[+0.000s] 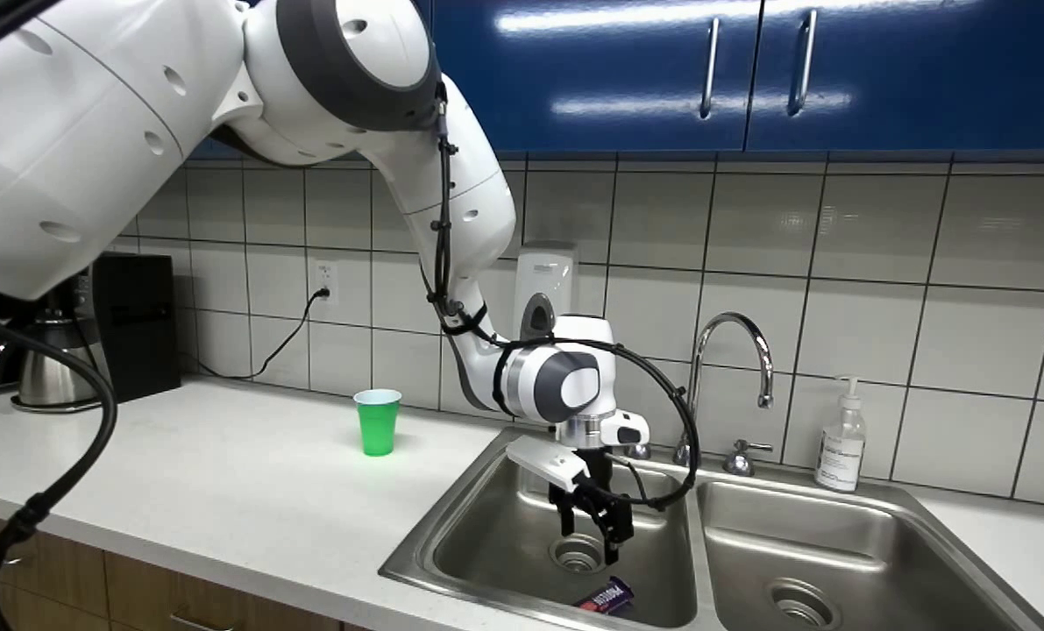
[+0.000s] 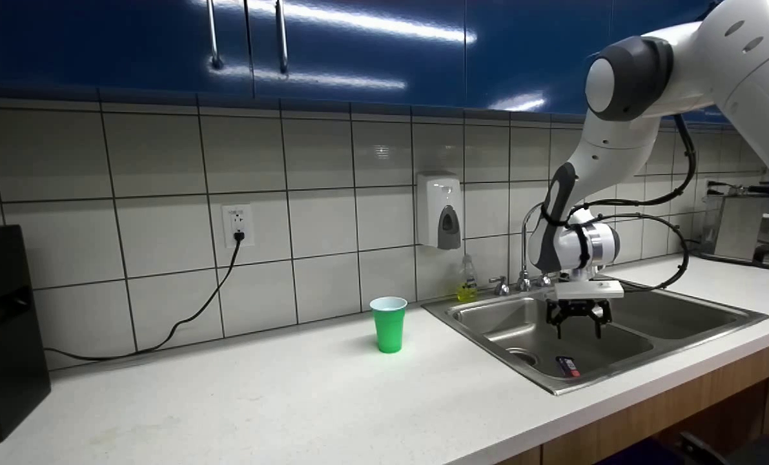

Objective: Remove the chocolate bar from the sink

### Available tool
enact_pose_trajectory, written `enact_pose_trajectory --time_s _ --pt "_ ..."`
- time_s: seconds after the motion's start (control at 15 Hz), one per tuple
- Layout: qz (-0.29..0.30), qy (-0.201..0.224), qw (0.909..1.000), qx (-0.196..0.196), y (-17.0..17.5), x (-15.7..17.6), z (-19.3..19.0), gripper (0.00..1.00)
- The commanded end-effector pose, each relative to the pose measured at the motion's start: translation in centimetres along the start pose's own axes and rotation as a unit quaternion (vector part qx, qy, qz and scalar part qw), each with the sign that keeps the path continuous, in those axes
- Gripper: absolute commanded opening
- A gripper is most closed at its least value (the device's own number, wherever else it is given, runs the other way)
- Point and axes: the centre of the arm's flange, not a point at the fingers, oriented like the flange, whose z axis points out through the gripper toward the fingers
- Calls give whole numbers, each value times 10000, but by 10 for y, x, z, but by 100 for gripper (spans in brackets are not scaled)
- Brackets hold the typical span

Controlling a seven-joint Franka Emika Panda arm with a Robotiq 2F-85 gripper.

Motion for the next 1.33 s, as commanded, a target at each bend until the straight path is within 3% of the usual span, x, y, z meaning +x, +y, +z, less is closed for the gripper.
enact_pose_trajectory --time_s 0.0,0.6,1.27 --pt "140 55 9999 5 6 8 16 100" --pt "56 13 10000 -1 0 -5 9 100" --pt "95 -125 9997 -166 -10 22 45 100"
